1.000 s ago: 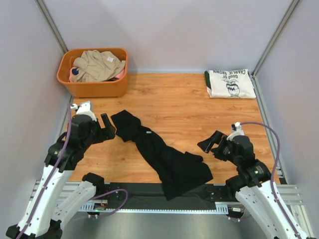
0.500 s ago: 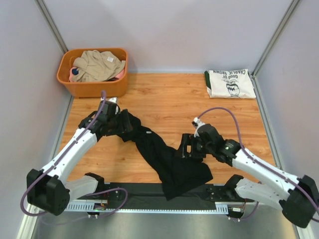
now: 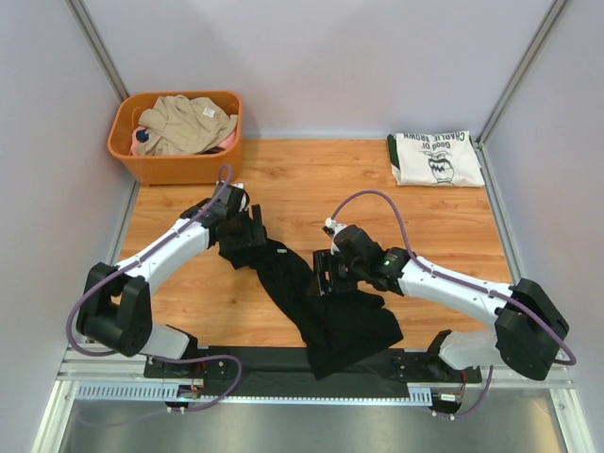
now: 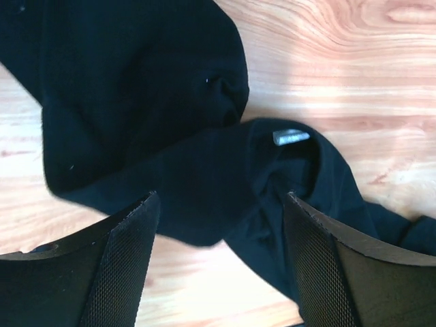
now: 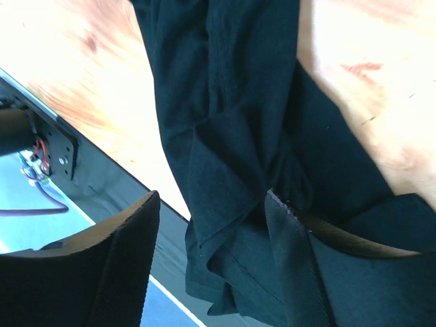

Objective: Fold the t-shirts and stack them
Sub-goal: Flatten the tshirt out

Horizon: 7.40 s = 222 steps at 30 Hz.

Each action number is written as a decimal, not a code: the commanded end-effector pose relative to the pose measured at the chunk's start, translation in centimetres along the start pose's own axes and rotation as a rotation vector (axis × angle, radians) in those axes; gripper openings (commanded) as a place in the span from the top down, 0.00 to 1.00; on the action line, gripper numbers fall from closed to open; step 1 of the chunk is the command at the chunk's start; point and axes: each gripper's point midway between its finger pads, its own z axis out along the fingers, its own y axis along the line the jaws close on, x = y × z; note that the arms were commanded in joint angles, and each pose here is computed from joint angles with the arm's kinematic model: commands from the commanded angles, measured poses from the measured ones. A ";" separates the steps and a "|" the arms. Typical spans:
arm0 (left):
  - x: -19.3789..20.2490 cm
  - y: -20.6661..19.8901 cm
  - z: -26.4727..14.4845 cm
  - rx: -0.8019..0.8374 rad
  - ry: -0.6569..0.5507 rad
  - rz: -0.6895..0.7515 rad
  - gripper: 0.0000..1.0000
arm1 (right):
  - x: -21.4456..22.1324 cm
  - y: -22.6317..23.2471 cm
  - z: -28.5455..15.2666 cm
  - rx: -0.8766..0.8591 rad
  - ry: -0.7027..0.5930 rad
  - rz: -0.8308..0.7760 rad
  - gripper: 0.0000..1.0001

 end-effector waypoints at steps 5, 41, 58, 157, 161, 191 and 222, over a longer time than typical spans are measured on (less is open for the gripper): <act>-0.8 0.0 2.3 -0.026 0.004 0.009 0.20 | 0.1 0.9 0.9 -0.024 -0.006 -0.027 0.39; -0.9 -0.1 3.8 -0.021 -0.007 -0.009 0.67 | 0.0 1.1 -0.8 0.026 -0.062 -0.057 1.00; -7.0 4.0 -8.1 -0.065 -0.292 -0.204 1.00 | -8.0 -7.0 -16.7 0.432 -0.464 -0.004 1.00; -12.4 -8.5 -16.2 -0.022 -0.410 0.336 1.00 | -12.2 -10.1 -22.6 0.376 -0.629 0.200 1.00; -12.2 -7.2 -26.1 0.078 -0.604 0.303 1.00 | -12.5 -4.9 -30.0 0.288 -0.831 0.072 1.00; -29.1 -7.7 -20.0 0.357 -0.611 0.283 0.73 | -29.0 -19.6 -33.1 0.680 -0.927 0.344 0.78; 0.1 -15.2 8.4 0.187 0.114 0.274 0.07 | -12.1 -25.3 -10.4 0.566 -0.213 0.511 0.00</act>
